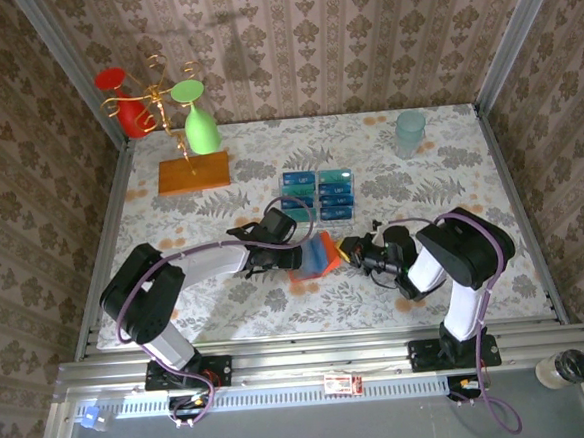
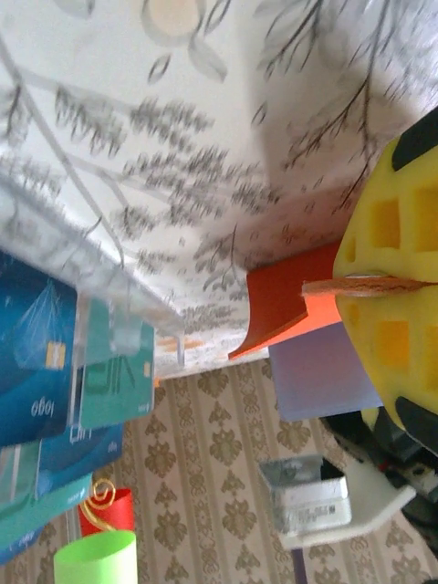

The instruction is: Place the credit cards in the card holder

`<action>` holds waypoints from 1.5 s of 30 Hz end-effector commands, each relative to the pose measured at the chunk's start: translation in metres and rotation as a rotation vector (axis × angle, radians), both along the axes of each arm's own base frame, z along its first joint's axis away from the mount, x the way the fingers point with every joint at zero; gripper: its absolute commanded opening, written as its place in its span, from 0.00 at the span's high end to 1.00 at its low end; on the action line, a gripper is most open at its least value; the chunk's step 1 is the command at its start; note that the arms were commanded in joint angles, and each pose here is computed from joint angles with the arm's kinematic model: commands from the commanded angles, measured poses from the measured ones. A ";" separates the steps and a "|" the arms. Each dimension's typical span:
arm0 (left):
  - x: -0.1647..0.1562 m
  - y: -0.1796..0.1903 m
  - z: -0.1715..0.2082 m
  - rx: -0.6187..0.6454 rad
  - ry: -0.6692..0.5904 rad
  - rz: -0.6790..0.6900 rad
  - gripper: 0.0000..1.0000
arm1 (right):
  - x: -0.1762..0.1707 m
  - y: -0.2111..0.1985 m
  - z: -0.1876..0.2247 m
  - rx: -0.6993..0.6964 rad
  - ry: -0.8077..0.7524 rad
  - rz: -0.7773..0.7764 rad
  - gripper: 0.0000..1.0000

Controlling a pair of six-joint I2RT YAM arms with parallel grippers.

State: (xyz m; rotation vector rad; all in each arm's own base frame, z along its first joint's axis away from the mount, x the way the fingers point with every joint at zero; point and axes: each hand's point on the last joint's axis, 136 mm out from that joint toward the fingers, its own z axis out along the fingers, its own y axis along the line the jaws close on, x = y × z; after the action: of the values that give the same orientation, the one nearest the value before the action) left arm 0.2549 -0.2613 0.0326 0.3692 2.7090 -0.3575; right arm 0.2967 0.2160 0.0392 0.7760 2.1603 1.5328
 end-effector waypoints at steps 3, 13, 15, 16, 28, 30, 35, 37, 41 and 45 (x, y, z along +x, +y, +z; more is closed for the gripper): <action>0.003 -0.002 0.012 -0.022 -0.043 -0.007 0.35 | -0.011 -0.008 -0.015 -0.065 0.029 -0.045 1.00; 0.009 0.019 0.036 -0.074 -0.098 0.061 0.25 | -0.014 -0.012 -0.021 -0.113 0.052 -0.063 1.00; 0.009 0.023 0.036 -0.078 -0.097 0.068 0.25 | -0.014 -0.012 -0.022 -0.115 0.055 -0.063 1.00; 0.009 0.023 0.036 -0.081 -0.096 0.067 0.25 | -0.014 -0.011 -0.022 -0.116 0.055 -0.063 1.00; 0.007 0.026 0.030 -0.100 -0.094 0.084 0.31 | -0.017 -0.010 -0.028 -0.130 0.075 -0.066 1.00; 0.008 0.023 0.032 -0.120 -0.101 0.084 0.31 | -0.018 -0.009 -0.028 -0.131 0.077 -0.068 1.00; 0.011 0.015 0.033 -0.149 -0.100 0.074 0.40 | -0.023 -0.005 -0.030 -0.143 0.083 -0.072 1.00; 0.013 0.012 0.031 -0.153 -0.098 0.069 0.46 | -0.026 -0.003 -0.031 -0.152 0.085 -0.075 1.00; 0.017 0.005 0.031 -0.166 -0.105 0.060 0.61 | -0.030 -0.001 -0.029 -0.173 0.081 -0.080 1.00; 0.023 0.000 0.034 -0.173 -0.119 0.048 0.73 | -0.032 -0.004 -0.024 -0.213 0.079 -0.078 0.99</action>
State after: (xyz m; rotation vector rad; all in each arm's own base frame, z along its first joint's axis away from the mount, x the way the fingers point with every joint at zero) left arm 0.2672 -0.2518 0.0562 0.2525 2.5824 -0.5006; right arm 0.2696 0.2230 0.0238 0.8222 2.2418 1.3317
